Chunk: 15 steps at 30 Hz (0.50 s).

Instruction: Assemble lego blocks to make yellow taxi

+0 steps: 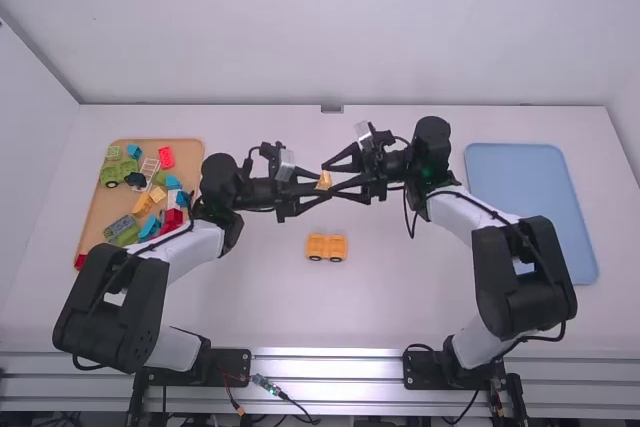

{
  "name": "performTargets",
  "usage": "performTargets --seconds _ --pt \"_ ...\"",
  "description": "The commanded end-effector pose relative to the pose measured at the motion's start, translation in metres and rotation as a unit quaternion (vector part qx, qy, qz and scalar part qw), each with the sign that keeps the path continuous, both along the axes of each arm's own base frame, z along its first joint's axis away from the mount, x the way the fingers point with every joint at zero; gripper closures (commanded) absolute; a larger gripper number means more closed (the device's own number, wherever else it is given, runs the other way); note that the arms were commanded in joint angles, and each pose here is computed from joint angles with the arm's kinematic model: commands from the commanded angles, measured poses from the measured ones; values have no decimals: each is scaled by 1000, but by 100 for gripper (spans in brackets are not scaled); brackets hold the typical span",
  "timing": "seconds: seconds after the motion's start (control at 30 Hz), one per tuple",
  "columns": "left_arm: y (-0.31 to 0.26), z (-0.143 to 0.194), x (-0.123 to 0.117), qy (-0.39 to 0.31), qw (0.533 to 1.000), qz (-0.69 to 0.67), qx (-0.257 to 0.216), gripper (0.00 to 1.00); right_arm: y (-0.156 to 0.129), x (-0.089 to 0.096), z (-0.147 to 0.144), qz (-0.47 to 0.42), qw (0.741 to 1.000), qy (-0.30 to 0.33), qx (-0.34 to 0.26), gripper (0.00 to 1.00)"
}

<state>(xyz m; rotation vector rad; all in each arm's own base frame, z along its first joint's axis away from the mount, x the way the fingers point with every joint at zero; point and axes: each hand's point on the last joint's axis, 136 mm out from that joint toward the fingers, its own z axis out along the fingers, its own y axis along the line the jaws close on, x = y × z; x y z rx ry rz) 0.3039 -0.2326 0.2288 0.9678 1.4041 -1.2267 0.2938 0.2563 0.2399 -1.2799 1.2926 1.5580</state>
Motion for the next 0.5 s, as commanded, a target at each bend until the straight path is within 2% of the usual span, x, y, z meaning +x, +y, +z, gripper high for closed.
performTargets --seconds 0.0,0.1,0.17,0.47 --pt "-3 -4 -7 -4 1000 -12 2 98 3 -1 7 11 1000 2 0 44" --pt "-3 -5 -7 -13 1000 -13 5 98 2 -1 7 11 1000 4 -1 49" --pt "-2 -5 -6 -11 1000 -11 5 98 3 -2 7 13 1000 4 -1 57" --pt "-3 -1 -6 -23 1000 -12 2 98 3 -1 6 12 1000 8 -2 73"
